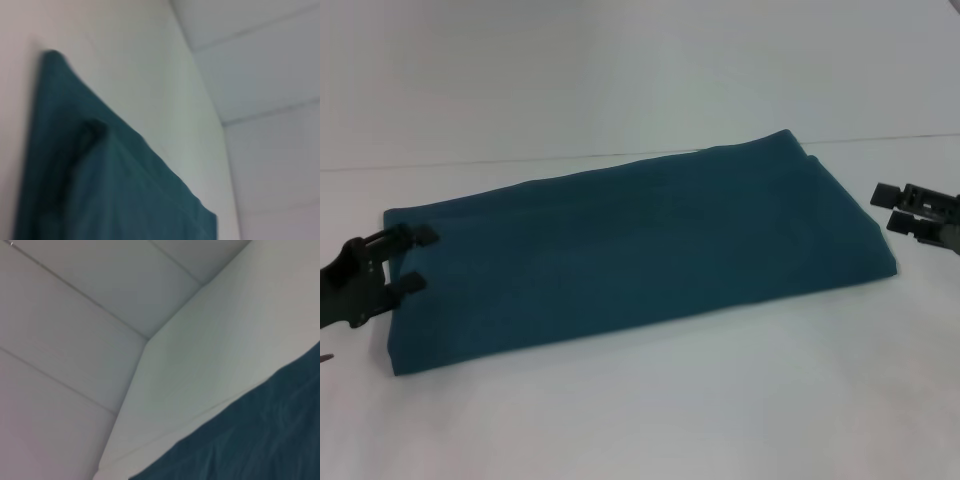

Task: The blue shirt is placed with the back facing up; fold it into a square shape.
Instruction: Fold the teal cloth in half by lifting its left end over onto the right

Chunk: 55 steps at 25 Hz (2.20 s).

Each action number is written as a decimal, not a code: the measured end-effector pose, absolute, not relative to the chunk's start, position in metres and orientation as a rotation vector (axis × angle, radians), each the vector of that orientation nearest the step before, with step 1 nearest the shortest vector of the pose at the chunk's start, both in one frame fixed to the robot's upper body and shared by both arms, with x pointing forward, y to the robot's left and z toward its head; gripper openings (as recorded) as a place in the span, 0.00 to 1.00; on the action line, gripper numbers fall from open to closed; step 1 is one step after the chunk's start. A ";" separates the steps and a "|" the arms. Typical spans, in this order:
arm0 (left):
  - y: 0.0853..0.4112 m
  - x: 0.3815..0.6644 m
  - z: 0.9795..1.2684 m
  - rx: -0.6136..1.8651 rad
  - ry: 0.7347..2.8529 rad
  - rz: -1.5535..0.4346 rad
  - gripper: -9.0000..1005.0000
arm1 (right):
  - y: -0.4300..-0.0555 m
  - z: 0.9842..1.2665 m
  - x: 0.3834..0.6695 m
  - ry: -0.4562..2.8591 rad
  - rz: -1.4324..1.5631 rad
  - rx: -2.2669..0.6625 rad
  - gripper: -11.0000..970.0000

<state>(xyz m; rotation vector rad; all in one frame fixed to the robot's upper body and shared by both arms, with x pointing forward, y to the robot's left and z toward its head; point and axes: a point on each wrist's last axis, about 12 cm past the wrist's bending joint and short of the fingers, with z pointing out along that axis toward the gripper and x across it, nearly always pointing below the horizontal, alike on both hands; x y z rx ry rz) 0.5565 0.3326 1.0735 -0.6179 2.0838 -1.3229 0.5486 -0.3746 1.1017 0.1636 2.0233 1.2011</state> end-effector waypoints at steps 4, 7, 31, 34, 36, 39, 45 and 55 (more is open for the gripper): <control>0.330 0.556 1.062 -0.706 2.093 -1.304 0.79 | -0.373 1.105 0.555 2.005 1.192 0.169 0.93; 0.328 0.551 1.053 -0.737 2.115 -1.303 0.79 | -0.371 1.107 0.558 2.000 1.190 0.166 0.93; 0.330 0.553 1.056 -0.744 2.061 -1.295 0.80 | -0.371 1.105 0.559 2.003 1.177 0.176 0.93; 0.325 0.567 1.055 -0.770 2.071 -1.233 0.80 | -0.370 1.104 0.559 2.006 1.178 0.174 0.93; 0.323 0.574 1.053 -0.792 2.071 -1.182 0.80 | -0.369 1.104 0.559 2.007 1.179 0.173 0.93; 0.320 0.579 1.049 -0.811 2.072 -1.130 0.80 | -0.370 1.105 0.559 2.004 1.181 0.173 0.93; 0.314 0.579 1.040 -0.824 2.109 -1.095 0.80 | -0.370 1.105 0.559 2.004 1.181 0.175 0.93; 0.314 0.586 1.049 -0.778 2.109 -1.075 0.80 | -0.371 1.103 0.558 2.008 1.182 0.183 0.93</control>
